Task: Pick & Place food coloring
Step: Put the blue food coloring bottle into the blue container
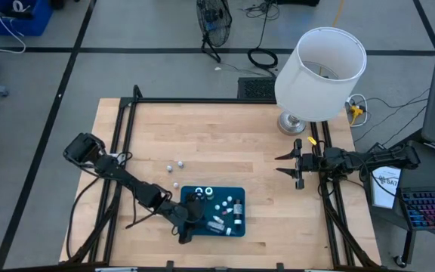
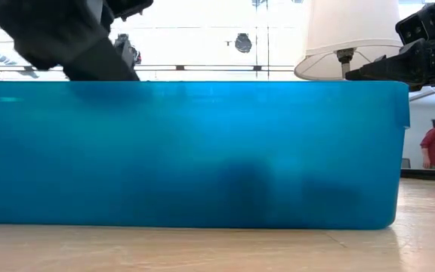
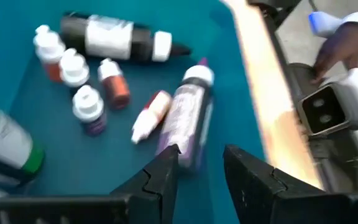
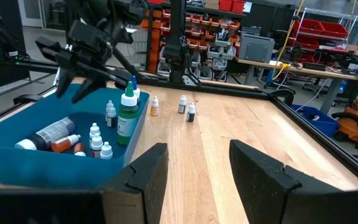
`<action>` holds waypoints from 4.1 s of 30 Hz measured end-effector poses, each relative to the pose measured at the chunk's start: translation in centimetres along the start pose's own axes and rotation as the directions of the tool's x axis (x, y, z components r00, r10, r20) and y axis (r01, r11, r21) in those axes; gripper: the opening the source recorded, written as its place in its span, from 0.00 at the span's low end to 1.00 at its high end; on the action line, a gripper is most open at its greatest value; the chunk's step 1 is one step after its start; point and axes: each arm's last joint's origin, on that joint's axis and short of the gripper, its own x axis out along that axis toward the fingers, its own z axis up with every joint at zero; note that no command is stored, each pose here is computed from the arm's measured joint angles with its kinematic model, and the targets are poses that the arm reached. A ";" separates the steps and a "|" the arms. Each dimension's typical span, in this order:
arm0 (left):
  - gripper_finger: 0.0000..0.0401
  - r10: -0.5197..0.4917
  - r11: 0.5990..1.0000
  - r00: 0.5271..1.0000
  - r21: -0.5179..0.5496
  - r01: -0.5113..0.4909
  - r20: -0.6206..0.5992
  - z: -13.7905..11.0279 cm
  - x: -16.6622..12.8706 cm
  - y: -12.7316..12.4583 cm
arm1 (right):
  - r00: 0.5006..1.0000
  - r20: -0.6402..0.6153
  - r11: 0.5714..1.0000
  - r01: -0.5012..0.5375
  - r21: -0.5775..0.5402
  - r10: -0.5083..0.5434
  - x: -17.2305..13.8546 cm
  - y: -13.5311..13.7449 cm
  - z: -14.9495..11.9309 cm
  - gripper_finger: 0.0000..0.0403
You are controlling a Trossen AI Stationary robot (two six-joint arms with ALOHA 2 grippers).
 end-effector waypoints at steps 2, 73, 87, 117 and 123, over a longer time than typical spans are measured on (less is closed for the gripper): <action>0.31 -0.020 1.000 1.000 0.014 0.020 -0.006 0.7 -0.4 -0.4 | 1.000 0.000 1.000 0.000 0.000 0.000 0.0 0.0 0.0 0.40; 0.42 0.319 0.569 0.739 -0.503 -0.650 -0.594 -1.7 -11.0 17.4 | 1.000 0.000 1.000 0.000 0.000 0.000 0.0 0.0 0.0 0.40; 0.16 0.310 0.635 0.737 -0.446 -0.631 -0.601 -1.8 -10.6 17.4 | 1.000 -0.001 1.000 0.000 0.000 0.000 0.0 0.0 0.0 0.40; 0.16 0.300 0.945 0.859 0.010 -0.326 -0.415 6.6 -2.5 -3.1 | 1.000 -0.001 1.000 0.000 0.000 0.000 0.0 0.0 0.0 0.40; 0.16 0.270 0.932 0.786 -0.055 -0.359 -0.556 4.6 1.7 -1.8 | 1.000 -0.002 1.000 0.000 0.000 0.000 0.0 0.0 0.0 0.40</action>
